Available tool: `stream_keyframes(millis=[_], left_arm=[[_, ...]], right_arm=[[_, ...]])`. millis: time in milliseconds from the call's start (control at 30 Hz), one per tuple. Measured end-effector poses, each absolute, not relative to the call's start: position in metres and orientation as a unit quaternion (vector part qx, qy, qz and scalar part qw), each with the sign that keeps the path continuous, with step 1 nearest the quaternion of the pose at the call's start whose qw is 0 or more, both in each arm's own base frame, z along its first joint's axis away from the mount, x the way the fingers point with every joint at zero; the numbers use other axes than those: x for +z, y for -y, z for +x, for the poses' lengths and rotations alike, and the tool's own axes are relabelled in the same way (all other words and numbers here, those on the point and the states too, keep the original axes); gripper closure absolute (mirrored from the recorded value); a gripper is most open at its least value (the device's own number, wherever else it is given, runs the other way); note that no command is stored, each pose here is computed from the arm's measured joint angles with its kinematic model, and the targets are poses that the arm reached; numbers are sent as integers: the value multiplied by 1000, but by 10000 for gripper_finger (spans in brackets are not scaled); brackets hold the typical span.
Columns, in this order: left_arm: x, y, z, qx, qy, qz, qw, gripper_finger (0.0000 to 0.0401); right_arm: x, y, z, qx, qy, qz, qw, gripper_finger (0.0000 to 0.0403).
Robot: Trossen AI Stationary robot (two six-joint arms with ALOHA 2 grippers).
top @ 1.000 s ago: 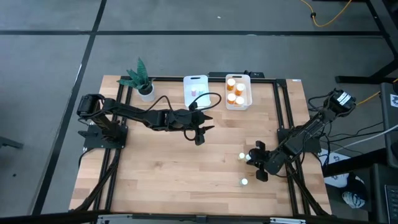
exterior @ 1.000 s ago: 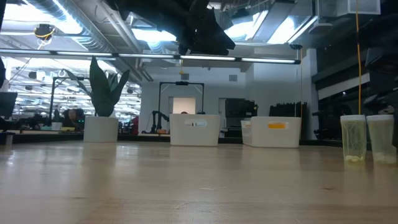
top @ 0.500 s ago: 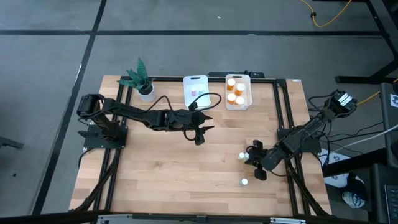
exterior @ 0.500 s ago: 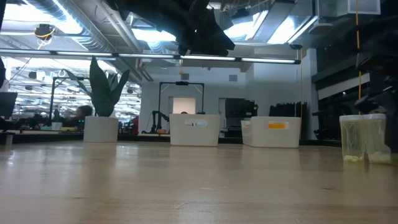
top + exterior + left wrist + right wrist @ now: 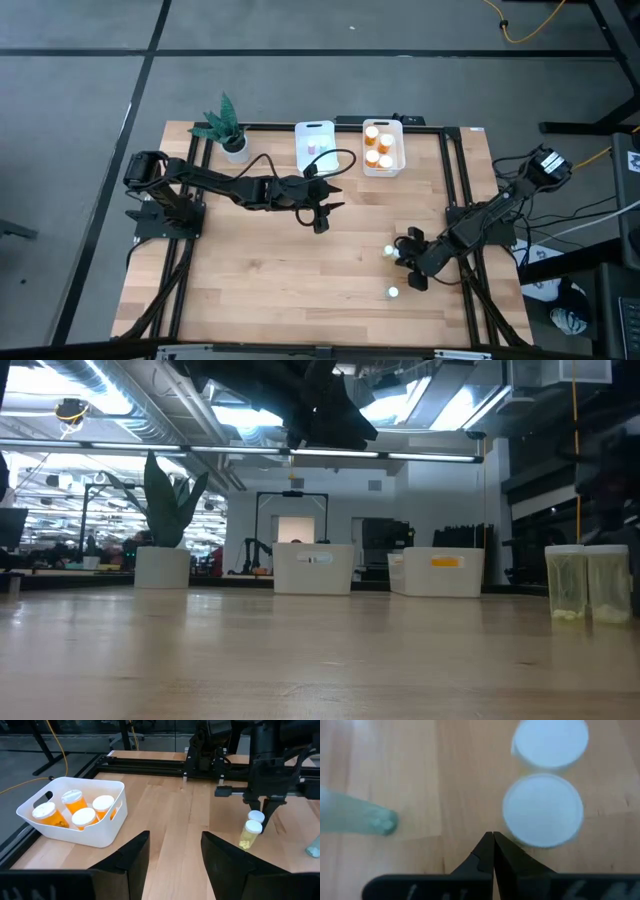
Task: Pick and place medicine bottles into bin by pill shape (circle, oval)
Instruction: Put the small yellow tablet bottle into the left white bin
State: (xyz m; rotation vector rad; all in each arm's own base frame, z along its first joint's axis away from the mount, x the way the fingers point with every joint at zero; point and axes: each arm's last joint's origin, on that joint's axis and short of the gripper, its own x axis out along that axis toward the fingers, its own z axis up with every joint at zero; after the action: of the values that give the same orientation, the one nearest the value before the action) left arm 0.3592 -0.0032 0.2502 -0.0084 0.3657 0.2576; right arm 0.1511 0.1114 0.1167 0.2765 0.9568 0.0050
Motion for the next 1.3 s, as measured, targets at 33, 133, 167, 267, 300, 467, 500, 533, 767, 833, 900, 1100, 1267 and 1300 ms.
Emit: stream_keyframes(millis=[33, 133, 167, 267, 300, 467, 500, 533, 767, 833, 900, 1100, 1267, 1300], left_arm=[[250, 3, 359, 128, -181, -4, 975, 232], [250, 3, 359, 128, -181, -4, 975, 232], [250, 3, 359, 128, -181, -4, 975, 232], [250, 3, 359, 128, -181, -4, 975, 232], [250, 3, 359, 128, -181, -4, 975, 232], [250, 3, 359, 128, -181, -4, 975, 232], [250, 3, 359, 128, -182, -4, 975, 232], [250, 3, 359, 128, -182, -4, 975, 232], [250, 3, 359, 128, -182, -4, 975, 232], [250, 3, 359, 128, -182, -4, 975, 232], [250, 3, 359, 128, -182, -4, 975, 232], [250, 3, 359, 128, -182, -4, 975, 232], [250, 3, 359, 128, -182, -4, 975, 232], [250, 3, 359, 128, -182, -4, 975, 232]], right_arm=[[115, -112, 151, -2, -463, 133, 876, 399], [111, -112, 152, -14, -462, 129, 877, 399], [111, -112, 153, -14, -462, 128, 878, 399], [111, -112, 153, -16, -457, 126, 880, 399], [111, -112, 154, -19, -454, 124, 882, 399], [111, -111, 154, -21, -450, 112, 886, 399], [111, -111, 154, -24, -447, 109, 887, 399], [111, -111, 154, -26, -447, 109, 888, 399], [111, -109, 155, -34, -440, 97, 892, 399], [111, -107, 157, -38, -440, 96, 892, 399], [111, -104, 159, -41, -439, 90, 893, 399], [111, -94, 165, -46, -442, 73, 893, 399], [111, -87, 169, -50, -445, 63, 892, 399], [111, -85, 170, -51, -445, 62, 892, 399]])
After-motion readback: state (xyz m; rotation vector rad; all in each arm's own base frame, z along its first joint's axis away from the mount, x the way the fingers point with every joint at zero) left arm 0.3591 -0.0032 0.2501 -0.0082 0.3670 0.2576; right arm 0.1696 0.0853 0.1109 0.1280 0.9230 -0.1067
